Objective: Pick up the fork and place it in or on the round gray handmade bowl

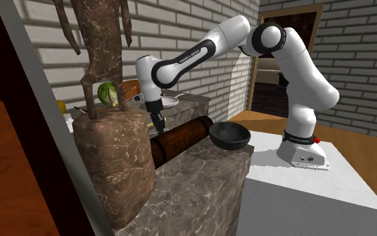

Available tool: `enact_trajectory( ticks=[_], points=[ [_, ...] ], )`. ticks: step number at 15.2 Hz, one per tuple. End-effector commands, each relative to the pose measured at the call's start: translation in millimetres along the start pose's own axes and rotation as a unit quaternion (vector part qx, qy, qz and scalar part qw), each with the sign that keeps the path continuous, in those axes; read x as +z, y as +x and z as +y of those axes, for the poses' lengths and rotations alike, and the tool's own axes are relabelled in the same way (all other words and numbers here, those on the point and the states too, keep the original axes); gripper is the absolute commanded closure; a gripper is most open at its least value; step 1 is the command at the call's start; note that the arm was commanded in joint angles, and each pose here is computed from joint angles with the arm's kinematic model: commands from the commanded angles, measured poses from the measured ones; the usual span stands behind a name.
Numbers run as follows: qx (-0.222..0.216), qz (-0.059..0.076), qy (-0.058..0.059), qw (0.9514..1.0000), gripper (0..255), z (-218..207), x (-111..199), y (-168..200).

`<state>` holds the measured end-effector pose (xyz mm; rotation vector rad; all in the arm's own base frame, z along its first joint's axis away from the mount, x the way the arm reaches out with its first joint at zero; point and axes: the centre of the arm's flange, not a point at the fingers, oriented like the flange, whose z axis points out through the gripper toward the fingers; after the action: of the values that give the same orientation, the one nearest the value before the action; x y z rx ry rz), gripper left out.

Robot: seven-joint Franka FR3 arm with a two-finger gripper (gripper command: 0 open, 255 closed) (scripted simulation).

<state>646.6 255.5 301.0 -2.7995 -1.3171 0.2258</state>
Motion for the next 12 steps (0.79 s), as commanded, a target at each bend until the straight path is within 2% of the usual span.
enact_trajectory(
  ticks=[1, 7, 12],
  points=[
    [0.000, -0.001, 0.000, 1.0000, 255, 0, 1, 0],
    [0.000, -0.001, 0.000, 1.0000, 255, 0, 1, 0],
    [0.000, -0.001, 0.000, 1.0000, 255, -2, -25, -3]
  ],
)
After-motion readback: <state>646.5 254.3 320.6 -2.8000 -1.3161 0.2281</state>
